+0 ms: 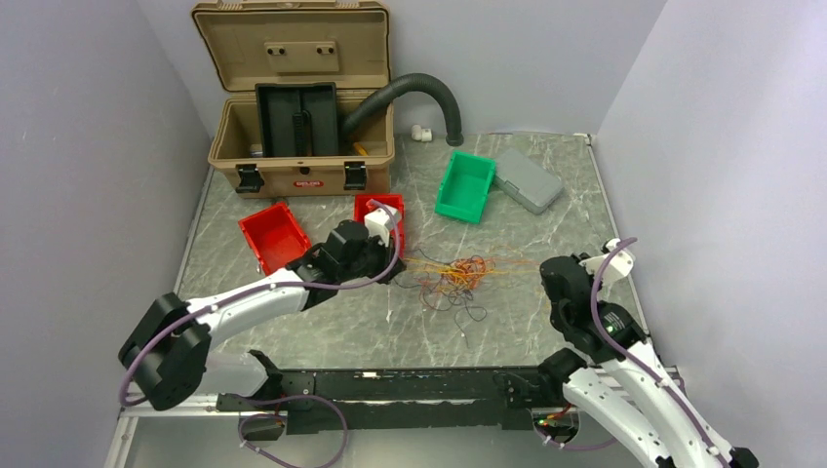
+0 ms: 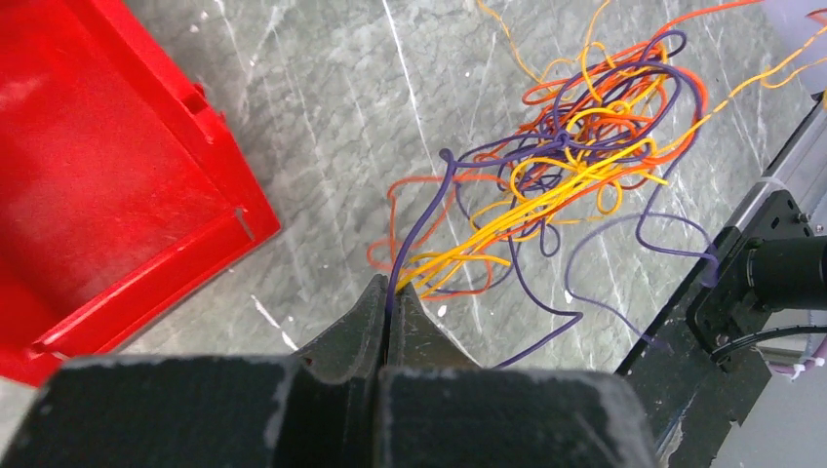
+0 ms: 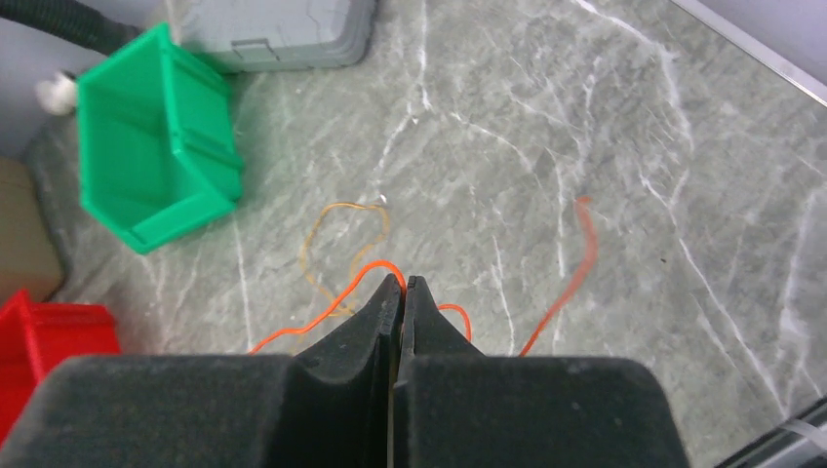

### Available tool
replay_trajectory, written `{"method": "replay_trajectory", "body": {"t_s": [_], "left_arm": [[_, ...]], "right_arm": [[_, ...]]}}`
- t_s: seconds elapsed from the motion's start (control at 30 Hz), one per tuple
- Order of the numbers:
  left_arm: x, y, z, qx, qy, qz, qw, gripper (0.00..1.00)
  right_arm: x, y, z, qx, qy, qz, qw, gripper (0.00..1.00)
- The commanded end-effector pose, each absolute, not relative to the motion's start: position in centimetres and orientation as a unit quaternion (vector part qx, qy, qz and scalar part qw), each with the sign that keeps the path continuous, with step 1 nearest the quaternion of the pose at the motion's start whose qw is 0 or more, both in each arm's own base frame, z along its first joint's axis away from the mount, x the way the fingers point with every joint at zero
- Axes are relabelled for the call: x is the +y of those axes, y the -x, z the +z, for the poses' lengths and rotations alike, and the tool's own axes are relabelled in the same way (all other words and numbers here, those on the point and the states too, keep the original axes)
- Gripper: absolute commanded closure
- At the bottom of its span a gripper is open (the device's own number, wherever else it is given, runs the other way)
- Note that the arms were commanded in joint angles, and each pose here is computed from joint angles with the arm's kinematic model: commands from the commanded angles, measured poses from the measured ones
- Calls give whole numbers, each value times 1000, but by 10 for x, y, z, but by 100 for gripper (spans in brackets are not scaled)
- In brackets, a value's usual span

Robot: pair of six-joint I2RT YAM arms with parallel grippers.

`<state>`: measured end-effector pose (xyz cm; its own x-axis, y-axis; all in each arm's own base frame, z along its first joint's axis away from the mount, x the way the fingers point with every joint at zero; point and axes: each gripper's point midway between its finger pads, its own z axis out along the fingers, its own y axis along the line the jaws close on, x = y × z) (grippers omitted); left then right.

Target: Untangle the cables

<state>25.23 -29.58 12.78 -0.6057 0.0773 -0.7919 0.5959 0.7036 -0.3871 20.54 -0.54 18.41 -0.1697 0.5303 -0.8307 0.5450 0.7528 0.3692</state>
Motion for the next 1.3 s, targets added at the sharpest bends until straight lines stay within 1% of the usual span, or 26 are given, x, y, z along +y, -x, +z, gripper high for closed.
{"method": "replay_trajectory", "body": {"t_s": [0.0, 0.03, 0.1, 0.13, 0.17, 0.23, 0.33, 0.37, 0.4, 0.47, 0.5, 0.53, 0.57, 0.6, 0.67, 0.8, 0.93, 1.07, 1.17, 1.27], "left_arm": [[-274, -257, 145, 830, -198, -291, 432, 100], [-275, -254, 149, 826, -207, -297, 432, 100], [-286, -241, 158, 804, -250, -333, 425, 100], [-292, -233, 161, 793, -268, -353, 417, 100], [-296, -227, 163, 786, -280, -367, 411, 100], [-302, -219, 164, 778, -294, -384, 402, 100], [-302, -214, 155, 785, -297, -377, 392, 99], [-301, -213, 151, 789, -297, -373, 388, 93], [-300, -213, 148, 794, -295, -368, 385, 81], [-296, -211, 143, 802, -291, -350, 386, 45], [-294, -210, 143, 803, -293, -341, 391, 35], [-293, -211, 144, 802, -293, -333, 400, 28], [-293, -213, 148, 800, -294, -327, 409, 24], [-292, -213, 148, 801, -297, -322, 409, 23], [-293, -215, 149, 803, -303, -313, 408, 21], [-306, -225, 148, 802, -313, -309, 404, 23], [-330, -234, 136, 801, -326, -324, 384, 24], [-348, -244, 115, 813, -332, -323, 353, 25], [-355, -245, 97, 820, -339, -322, 330, 29], [-363, -241, 81, 821, -346, -336, 305, 38]], "right_arm": [[-19, -204, 189, 753, -373, -49, 540, 100], [-11, -208, 186, 765, -355, -40, 536, 94], [13, -218, 181, 794, -301, 0, 528, 28], [37, -223, 176, 821, -240, 41, 517, 5], [56, -226, 176, 832, -191, 77, 514, 1], [92, -229, 176, 839, -110, 147, 512, 0], [130, -223, 164, 844, -18, 218, 490, 8], [137, -222, 157, 849, -7, 227, 478, 10], [141, -222, 151, 854, 3, 230, 466, 11], [150, -222, 138, 866, 23, 234, 442, 13], [153, -223, 133, 870, 31, 233, 433, 14], [158, -223, 129, 872, 40, 238, 425, 15], [162, -224, 126, 873, 45, 243, 420, 16], [165, -226, 125, 872, 49, 248, 419, 16], [176, -229, 125, 865, 61, 267, 419, 18], [200, -230, 124, 857, 97, 310, 401, 20], [213, -232, 109, 861, 112, 322, 379, 20], [219, -233, 89, 869, 100, 322, 362, 22], [222, -232, 74, 873, 86, 325, 354, 27], [224, -232, 61, 876, 73, 325, 348, 39]]}}
